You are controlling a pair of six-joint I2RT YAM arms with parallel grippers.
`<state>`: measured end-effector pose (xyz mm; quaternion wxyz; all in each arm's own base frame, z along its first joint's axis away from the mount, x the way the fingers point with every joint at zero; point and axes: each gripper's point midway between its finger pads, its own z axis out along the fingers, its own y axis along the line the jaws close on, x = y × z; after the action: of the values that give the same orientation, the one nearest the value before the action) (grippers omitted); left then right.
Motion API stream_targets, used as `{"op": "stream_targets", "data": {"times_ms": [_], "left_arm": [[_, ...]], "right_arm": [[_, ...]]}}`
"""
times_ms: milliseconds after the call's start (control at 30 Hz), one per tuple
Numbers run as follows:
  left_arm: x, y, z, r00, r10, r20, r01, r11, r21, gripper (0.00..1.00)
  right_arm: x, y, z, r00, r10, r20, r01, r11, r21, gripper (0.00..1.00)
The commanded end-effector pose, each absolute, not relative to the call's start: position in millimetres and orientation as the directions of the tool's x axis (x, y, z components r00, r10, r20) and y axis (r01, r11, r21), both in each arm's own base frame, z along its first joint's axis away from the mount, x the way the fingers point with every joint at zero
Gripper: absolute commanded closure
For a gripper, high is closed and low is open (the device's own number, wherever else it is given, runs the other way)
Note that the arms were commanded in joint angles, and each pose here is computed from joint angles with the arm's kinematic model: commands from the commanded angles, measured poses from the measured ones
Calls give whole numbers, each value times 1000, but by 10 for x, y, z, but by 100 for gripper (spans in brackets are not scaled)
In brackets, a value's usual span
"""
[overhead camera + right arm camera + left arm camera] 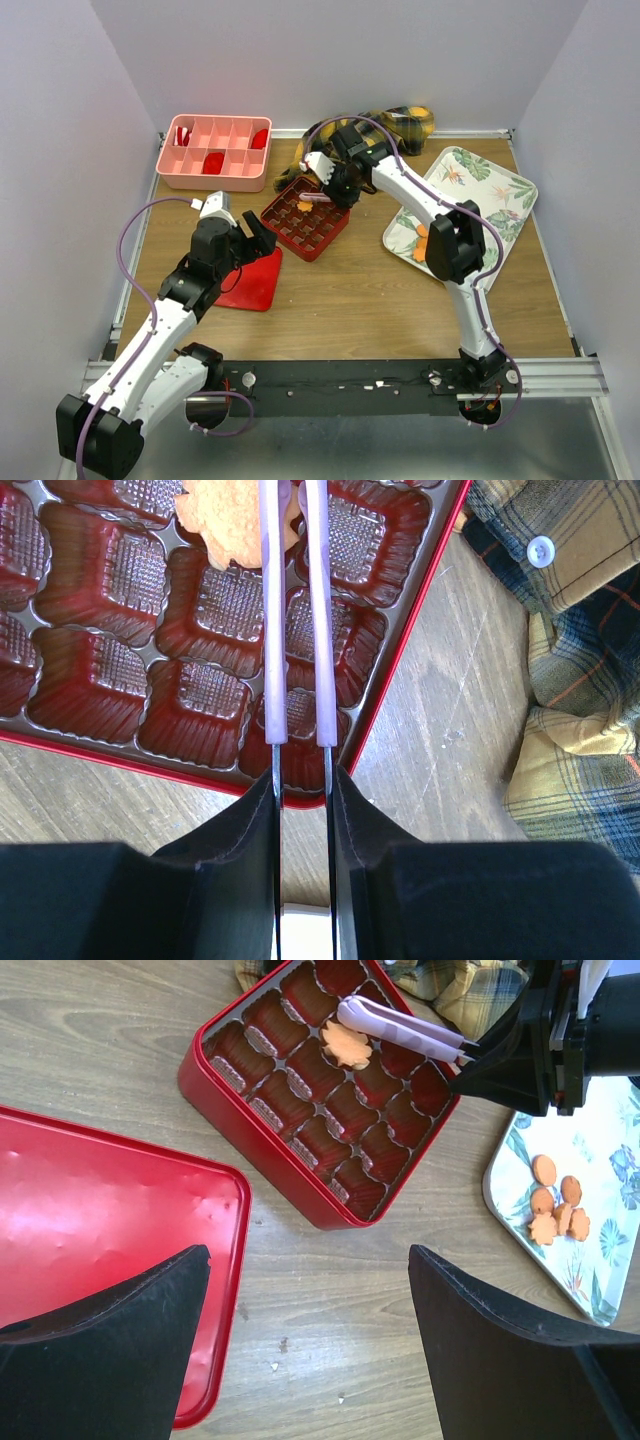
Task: Pack the cookies
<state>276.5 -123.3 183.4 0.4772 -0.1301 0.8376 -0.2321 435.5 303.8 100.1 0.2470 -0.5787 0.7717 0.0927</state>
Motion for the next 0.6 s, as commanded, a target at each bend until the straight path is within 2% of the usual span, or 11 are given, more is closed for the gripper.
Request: {"op": "stream_targets", "data": {"times_ms": [0, 333, 567], "left_arm": [[2768, -1166, 1895, -480, -457, -749, -13, 857, -515, 9], [2758, -1166, 1899, -480, -459, -748, -12, 856, -517, 9], [2731, -1144, 1920, -473, -461, -751, -14, 856, -517, 9]], "right_arm": [[4295, 3094, 1146, -177, -843, -507, -947, 287, -146, 69], [4130, 3137, 1074, -133, -864, -485, -972, 208, -104, 69], [4285, 3204, 1309, -129, -839, -528, -953, 252, -167, 69]]}}
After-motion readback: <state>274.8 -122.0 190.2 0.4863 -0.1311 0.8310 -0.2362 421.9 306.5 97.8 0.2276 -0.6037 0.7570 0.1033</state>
